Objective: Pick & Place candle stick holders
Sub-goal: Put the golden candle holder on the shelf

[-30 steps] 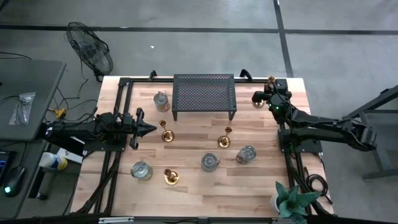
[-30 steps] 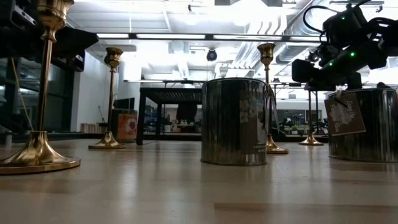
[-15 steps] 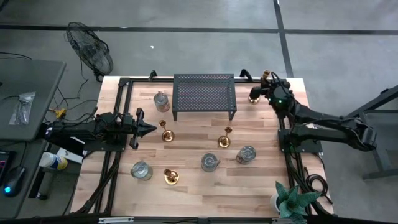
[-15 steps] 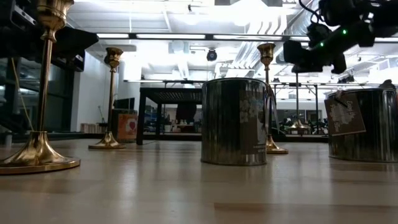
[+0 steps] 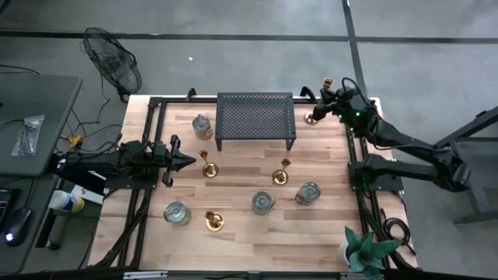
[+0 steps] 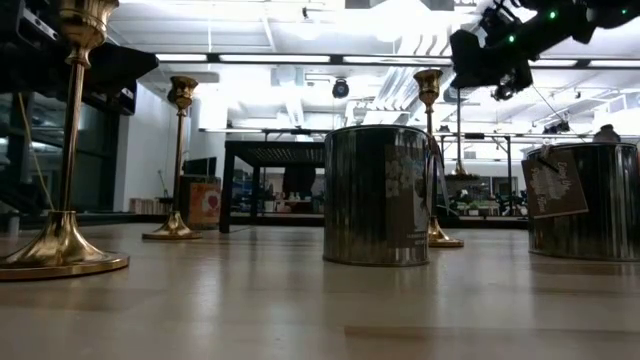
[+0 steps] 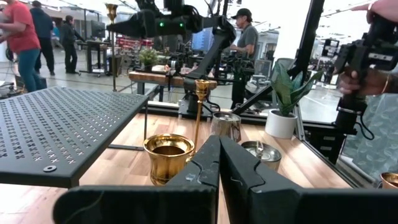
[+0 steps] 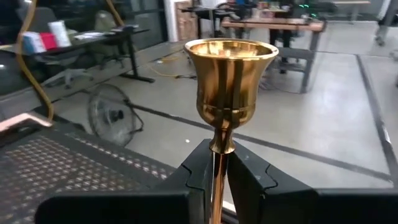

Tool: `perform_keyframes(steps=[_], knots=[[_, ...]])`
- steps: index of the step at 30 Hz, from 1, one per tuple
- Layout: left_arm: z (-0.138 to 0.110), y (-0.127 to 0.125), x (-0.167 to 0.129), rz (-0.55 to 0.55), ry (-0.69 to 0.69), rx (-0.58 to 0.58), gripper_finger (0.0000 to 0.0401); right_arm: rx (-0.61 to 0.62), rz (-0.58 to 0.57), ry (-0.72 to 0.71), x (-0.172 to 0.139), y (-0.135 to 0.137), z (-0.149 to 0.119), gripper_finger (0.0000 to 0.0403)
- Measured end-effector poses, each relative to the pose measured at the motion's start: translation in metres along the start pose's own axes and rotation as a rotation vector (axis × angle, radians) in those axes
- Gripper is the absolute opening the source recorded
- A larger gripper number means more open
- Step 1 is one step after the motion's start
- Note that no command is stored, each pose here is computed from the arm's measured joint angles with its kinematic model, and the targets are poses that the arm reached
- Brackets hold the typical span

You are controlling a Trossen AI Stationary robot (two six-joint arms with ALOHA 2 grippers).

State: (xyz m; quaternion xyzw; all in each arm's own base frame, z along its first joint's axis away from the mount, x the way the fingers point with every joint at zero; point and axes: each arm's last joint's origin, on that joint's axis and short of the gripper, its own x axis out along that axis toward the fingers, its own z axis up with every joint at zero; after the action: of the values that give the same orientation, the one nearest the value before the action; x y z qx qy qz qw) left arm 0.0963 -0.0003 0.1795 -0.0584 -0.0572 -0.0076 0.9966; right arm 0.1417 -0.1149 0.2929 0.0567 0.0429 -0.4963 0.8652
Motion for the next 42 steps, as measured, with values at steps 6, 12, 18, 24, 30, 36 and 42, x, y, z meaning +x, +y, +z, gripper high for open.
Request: perform_keyframes(steps=[6, 12, 18, 24, 30, 36, 42], knots=[[0.0, 0.0, 0.0, 0.0, 0.0, 0.0, 0.0001, -0.046, 0.037, -0.028, -0.004, -0.005, 0.032, 0.0036], [0.0, 0.0, 0.0, 0.0, 0.0, 0.0, 0.0001, -0.05, 0.156, -0.016, 0.003, -0.007, 0.053, 0.0036], [0.0, 0.0, 0.0, 0.0, 0.0, 0.0, 0.0001, -0.116, 0.339, -0.012, 0.023, -0.001, 0.067, 0.0036], [0.0, 0.0, 0.0, 0.0, 0.0, 0.0, 0.0001, -0.116, 0.439, -0.041, 0.047, 0.002, 0.077, 0.0036], [0.0, 0.0, 0.0, 0.0, 0.0, 0.0, 0.0001, -0.116, 0.472, -0.065, 0.068, 0.006, 0.079, 0.0036], [0.0, 0.0, 0.0, 0.0, 0.0, 0.0, 0.0001, -0.106, 0.466, -0.057, 0.084, 0.01, 0.078, 0.0036], [0.0, 0.0, 0.0, 0.0, 0.0, 0.0, 0.0001, -0.093, 0.469, -0.044, 0.095, 0.012, 0.074, 0.0036]])
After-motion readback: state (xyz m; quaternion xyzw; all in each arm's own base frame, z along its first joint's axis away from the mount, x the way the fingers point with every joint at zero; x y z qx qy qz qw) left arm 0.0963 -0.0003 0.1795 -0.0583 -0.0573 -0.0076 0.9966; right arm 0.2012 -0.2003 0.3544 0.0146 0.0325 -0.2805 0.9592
